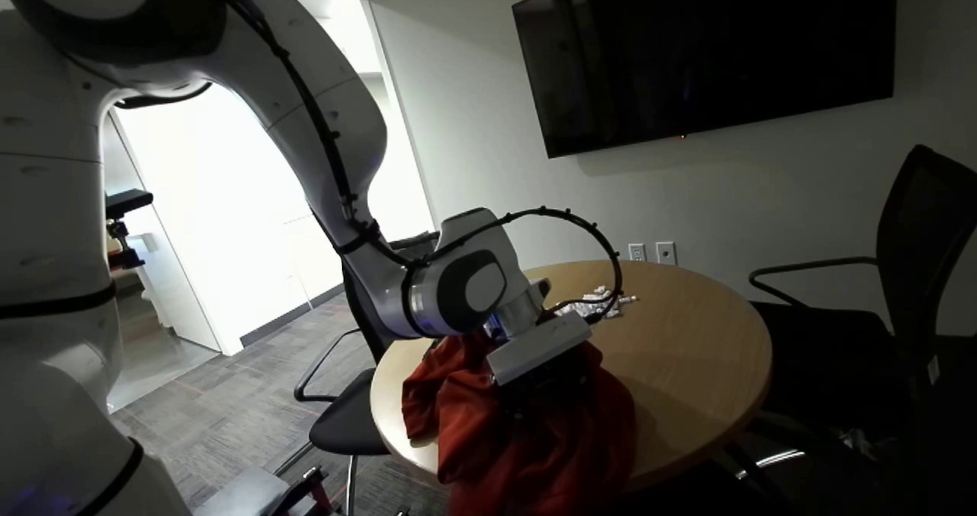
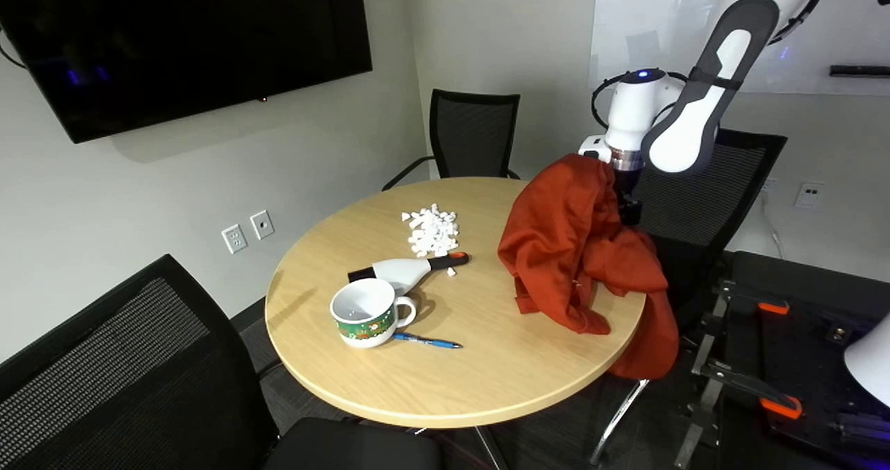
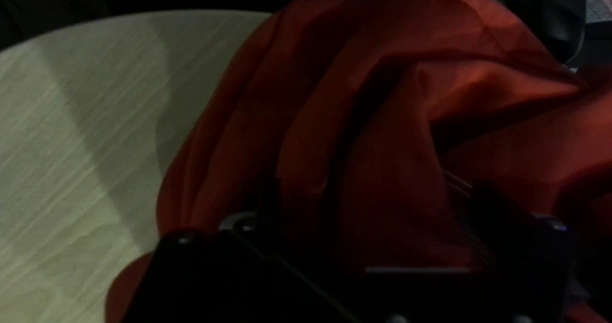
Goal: Take the cloth and put it on the back rest
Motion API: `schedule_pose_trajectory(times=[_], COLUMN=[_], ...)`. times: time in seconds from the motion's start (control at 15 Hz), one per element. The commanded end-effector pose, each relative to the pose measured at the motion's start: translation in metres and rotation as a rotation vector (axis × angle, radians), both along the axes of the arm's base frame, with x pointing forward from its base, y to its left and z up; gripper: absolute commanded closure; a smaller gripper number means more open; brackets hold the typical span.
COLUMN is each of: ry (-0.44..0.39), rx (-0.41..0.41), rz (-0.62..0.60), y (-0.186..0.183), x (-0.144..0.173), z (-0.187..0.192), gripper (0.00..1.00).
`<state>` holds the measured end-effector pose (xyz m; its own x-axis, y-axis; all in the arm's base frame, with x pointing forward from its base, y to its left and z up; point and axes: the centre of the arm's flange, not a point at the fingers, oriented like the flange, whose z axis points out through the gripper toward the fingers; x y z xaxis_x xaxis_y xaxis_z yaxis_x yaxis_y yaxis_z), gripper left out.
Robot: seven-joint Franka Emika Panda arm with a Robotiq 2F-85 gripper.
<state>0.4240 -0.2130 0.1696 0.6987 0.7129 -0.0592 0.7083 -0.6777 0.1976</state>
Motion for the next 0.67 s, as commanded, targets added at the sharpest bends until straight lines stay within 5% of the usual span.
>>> schedule_pose_trajectory(times=[0.0,0.07,0.2,0.6], ry=[-0.029,-0.029,-0.026,-0.03], rx=[0.025,0.011,-0.013,-0.06], rz=[0.055,0.06,0.057,0.04], y=[-0.012,-0.013,-0.017,-0.029], x=[0.012,0.014,0.018,0.023], z=[-0.003,-0.004,-0.006,0.0], gripper=[0.0,0.0,0.28,0.74])
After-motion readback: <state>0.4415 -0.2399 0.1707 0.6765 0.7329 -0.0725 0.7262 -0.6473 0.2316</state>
